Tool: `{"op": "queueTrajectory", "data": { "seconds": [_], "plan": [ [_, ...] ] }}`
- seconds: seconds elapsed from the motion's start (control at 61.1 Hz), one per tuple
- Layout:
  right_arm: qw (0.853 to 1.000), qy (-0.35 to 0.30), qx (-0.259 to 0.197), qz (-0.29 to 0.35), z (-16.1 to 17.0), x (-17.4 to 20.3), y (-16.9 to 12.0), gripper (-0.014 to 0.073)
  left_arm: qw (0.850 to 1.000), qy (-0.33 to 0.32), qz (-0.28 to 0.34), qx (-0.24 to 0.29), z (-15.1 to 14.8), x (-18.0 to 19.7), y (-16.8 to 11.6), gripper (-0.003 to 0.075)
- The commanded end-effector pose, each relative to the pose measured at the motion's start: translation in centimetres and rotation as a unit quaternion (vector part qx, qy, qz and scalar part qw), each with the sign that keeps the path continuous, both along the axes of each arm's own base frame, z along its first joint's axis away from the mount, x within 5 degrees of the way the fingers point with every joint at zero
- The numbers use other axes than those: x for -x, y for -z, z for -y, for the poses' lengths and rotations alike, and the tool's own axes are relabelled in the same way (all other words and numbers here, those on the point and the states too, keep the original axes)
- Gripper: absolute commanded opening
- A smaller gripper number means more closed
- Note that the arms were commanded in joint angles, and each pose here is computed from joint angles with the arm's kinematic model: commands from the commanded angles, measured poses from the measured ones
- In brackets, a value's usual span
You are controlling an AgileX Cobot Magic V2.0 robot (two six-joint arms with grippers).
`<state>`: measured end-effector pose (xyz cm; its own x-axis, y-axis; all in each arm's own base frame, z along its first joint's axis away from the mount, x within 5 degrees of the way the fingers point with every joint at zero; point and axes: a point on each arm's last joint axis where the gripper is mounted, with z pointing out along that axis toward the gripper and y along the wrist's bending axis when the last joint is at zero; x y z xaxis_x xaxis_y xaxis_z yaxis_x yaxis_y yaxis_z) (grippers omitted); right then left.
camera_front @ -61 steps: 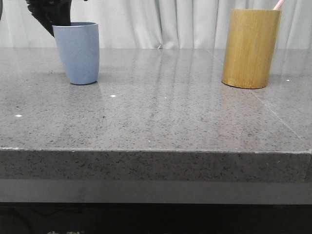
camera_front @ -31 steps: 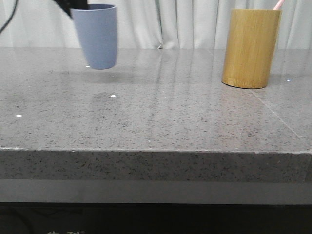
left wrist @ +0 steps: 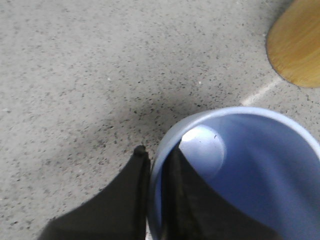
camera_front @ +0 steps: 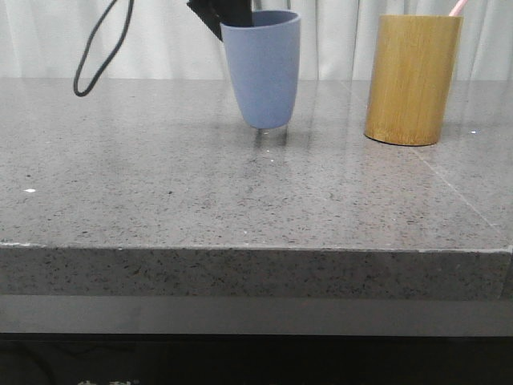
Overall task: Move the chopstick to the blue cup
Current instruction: 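Carry the blue cup toward the bamboo holder and set it down, then open the left gripper and lift it away from the cup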
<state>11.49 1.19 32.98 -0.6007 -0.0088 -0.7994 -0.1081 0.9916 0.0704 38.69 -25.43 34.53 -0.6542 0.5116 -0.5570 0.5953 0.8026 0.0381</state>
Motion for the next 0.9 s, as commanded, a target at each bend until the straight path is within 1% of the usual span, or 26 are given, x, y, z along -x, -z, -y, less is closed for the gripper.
{"op": "queueTrajectory", "data": {
  "seconds": [0.0,0.082,0.328,0.393,0.508,0.54,0.639,0.688,0.884],
  "plan": [
    [0.999,0.002,-0.003,0.040,0.0,-0.3,-1.5,0.0552,0.998,0.006,0.051,0.039,0.1,0.8,-3.1,-0.0019],
    [0.999,0.002,-0.003,0.040,0.0,-0.3,-1.5,0.0552,0.998,0.006,0.045,0.035,0.3,0.5,-2.5,-0.0019],
    [0.999,0.001,-0.003,0.038,0.0,-0.3,-1.4,0.0552,0.999,0.006,0.043,0.033,0.3,0.5,-2.4,-0.0013],
    [0.999,0.001,-0.003,0.038,0.0,-0.3,-1.4,0.0552,0.998,0.006,0.044,0.034,0.3,0.5,-2.5,0.0036],
    [0.999,0.002,-0.003,0.038,0.0,-0.3,-1.4,0.0552,0.998,0.006,0.051,0.039,0.3,0.5,-2.9,0.0202],
    [0.999,0.002,-0.003,0.039,0.0,-0.3,-1.4,0.0552,0.998,0.006,0.053,0.041,0.3,0.5,-3.1,0.0261],
    [0.999,0.002,-0.003,0.043,0.0,-0.3,-1.5,0.0552,0.997,0.006,0.066,0.049,0.3,0.6,-4.0,0.0368],
    [0.999,0.003,-0.003,0.045,0.0,-0.4,-1.5,0.0552,0.996,0.006,0.072,0.053,0.2,0.6,-4.5,0.0379],
    [0.998,0.006,-0.003,0.064,0.1,-0.6,-1.8,0.0552,0.995,0.006,0.081,0.059,-0.1,1.1,-6.1,0.0377]
  ]
}}
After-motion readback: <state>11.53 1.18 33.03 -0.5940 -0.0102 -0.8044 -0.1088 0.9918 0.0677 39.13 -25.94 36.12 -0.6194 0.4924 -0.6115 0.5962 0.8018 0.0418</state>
